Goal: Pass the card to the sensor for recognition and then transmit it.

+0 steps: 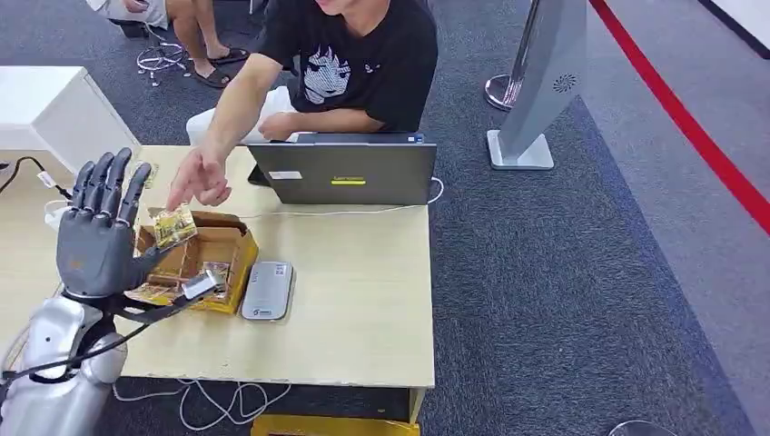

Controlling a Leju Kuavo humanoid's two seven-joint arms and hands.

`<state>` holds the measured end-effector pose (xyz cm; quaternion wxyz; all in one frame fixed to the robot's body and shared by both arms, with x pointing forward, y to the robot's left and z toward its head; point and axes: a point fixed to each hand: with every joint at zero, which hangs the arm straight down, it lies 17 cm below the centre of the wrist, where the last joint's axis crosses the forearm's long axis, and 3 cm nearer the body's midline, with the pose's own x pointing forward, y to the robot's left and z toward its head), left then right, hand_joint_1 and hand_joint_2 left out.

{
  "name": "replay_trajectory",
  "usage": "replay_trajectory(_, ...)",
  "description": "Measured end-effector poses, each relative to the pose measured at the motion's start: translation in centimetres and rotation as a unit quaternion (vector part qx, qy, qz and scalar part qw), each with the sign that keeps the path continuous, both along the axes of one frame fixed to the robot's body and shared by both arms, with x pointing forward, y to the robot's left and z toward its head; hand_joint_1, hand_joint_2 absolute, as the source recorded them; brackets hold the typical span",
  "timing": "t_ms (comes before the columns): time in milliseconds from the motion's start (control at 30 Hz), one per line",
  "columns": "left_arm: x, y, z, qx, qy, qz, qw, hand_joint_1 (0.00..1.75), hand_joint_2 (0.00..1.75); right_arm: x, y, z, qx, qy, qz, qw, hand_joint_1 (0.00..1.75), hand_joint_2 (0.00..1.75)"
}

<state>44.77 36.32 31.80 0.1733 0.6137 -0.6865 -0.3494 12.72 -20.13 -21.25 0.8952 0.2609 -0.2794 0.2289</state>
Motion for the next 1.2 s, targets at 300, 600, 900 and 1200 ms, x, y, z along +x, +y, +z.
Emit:
replay_trajectory(300,4.3,2.8,-2.8,-0.003,0.055,0.028,0.998,0.00,1.75,0.0,0.3,0.1,0.002,-0.003,0.012,1.000,0.00,1.75)
replay_trajectory(600,5.0,3.5,-4.2,-0.011,0.069,0.037,0.997,0.00,1.75,-0.1,0.5,0.3,0.008,-0.004,0.020,1.000,0.00,1.75)
replay_trajectory(900,5.3,3.6,-4.5,-0.023,0.074,0.035,0.996,1.75,1.75,-0.1,0.5,0.3,0.008,-0.006,0.022,1.000,0.00,1.75)
replay_trajectory(1200,5.3,3.5,-4.6,-0.028,0.075,0.034,0.996,1.75,1.75,-0.1,0.5,0.4,0.008,-0.006,0.023,1.000,0.00,1.75)
